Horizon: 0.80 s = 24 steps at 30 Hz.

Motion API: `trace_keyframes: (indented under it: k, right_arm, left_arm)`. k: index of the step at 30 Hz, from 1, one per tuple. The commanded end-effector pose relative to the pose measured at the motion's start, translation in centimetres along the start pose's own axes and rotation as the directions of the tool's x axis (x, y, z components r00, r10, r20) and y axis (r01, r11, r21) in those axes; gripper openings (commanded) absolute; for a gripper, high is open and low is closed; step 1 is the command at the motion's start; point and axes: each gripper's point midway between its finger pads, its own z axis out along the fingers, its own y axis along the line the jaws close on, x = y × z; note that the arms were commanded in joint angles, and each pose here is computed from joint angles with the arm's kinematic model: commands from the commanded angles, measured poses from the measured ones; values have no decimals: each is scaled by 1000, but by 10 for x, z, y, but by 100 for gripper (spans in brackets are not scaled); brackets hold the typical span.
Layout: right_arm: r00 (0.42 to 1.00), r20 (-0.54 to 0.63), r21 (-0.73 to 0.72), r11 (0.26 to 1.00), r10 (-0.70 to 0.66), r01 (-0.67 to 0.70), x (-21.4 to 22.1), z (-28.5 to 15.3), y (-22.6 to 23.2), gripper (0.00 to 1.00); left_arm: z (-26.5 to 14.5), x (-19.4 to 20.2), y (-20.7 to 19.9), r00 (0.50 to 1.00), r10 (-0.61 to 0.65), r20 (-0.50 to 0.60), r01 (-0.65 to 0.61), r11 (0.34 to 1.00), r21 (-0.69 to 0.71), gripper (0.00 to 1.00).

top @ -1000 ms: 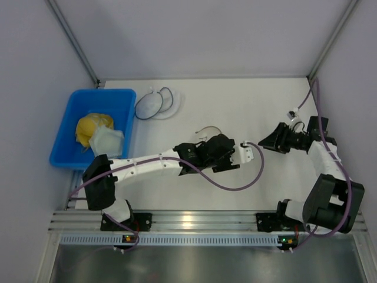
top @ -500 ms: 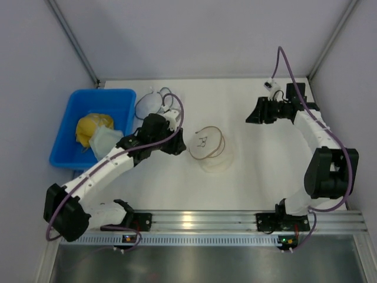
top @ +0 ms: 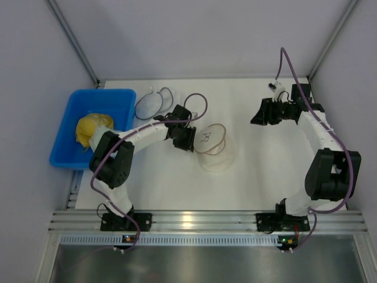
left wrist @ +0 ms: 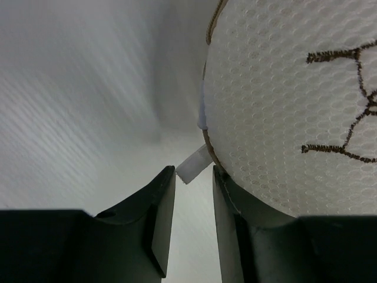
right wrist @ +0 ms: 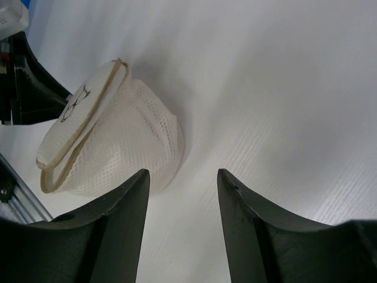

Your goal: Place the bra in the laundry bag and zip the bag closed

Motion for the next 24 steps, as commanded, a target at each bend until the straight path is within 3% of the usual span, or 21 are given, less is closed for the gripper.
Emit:
trace_keyframes:
  k: [1,7,14,19,22,24]
  right_arm:
    - [996,53,-4,997,-75,75,-6,-24,2,50]
    - [996,52,22,997,-78,77,7,-29,-13,51]
    - [994,87,92,994,-59,51,-9,-25,-52,49]
    - [994,98,69,997,-46,39,-18,-7,-60,49]
    - [997,55,51,998,-45,42,-4,13,-54,46]
    - [998,24,26,998,-53,52,7,28,-43,46]
  left_arm:
    - [4,-53,-12,993,51,108,-55,998,35,37]
    - [27,-115,-41,968,143,206,-173,975,139,36]
    - [49,-160,-92,928,249,276,-339,870,358,43]
    - [19,-193,-81,887,269,375,-378,890,257,62]
    - [-29,-201,-67,849,289,442,-407,891,199,64]
    - [-36,-183,-51,860,291,419,-392,902,180,63]
